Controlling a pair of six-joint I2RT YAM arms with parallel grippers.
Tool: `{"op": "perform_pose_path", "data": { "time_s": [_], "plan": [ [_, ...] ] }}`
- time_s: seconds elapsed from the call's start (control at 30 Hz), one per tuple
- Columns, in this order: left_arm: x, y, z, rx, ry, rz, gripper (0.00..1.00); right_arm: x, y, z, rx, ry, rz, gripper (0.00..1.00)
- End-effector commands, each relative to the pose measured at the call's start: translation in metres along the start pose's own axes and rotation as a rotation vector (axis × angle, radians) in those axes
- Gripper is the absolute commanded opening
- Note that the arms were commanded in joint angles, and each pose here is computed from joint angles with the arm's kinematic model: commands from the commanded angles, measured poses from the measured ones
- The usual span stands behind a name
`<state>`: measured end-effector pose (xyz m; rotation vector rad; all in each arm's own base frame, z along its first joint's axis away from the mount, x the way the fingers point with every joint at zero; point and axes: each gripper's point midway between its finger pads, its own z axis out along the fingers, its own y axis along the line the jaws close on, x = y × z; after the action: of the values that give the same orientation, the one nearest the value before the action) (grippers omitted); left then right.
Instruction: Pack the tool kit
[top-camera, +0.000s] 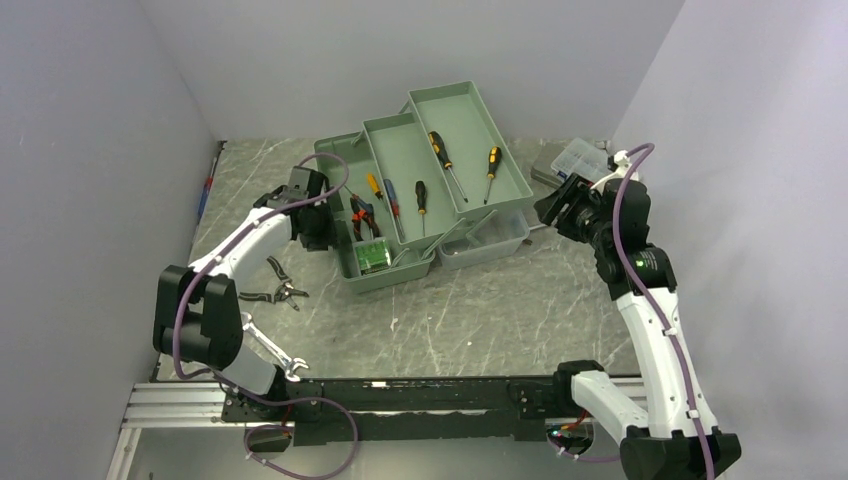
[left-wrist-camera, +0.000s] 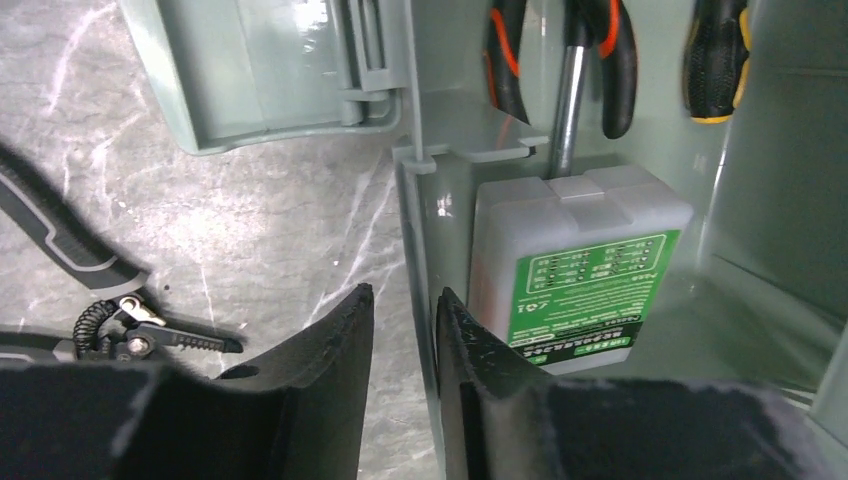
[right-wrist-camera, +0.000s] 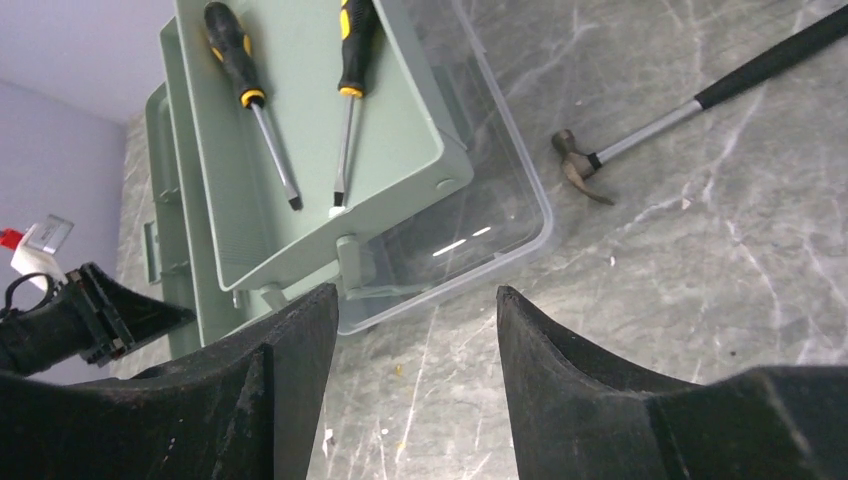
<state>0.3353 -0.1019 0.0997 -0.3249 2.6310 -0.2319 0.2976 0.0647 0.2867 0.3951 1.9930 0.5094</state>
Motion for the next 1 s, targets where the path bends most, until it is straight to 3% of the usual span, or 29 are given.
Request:
{"op": "perform_pose_path", "data": {
  "time_s": [0.0, 0.17, 0.37, 0.6, 0.97],
  "plan": [
    [0.001, 0.004, 0.001, -0.010, -0.002, 0.031, 0.28, -0.029, -0.003, -0.016, 0.062, -0.099, -0.020, 0.61],
    [0.001, 0.021, -0.005, -0.023, 0.003, 0.015, 0.00, -0.040, -0.009, -0.021, 0.114, -0.137, -0.026, 0.61],
    [0.010, 0.034, -0.025, -0.035, 0.036, 0.074, 0.00, -0.041, -0.021, -0.020, 0.168, -0.157, -0.009, 0.61],
    [0.019, 0.059, -0.048, -0.030, 0.054, 0.178, 0.00, -0.013, -0.038, 0.012, 0.186, -0.082, 0.032, 0.61],
    [0.017, 0.072, -0.039, -0.006, 0.033, 0.168, 0.00, 0.034, -0.008, 0.095, -0.097, 0.192, 0.019, 0.62]
  ]
}}
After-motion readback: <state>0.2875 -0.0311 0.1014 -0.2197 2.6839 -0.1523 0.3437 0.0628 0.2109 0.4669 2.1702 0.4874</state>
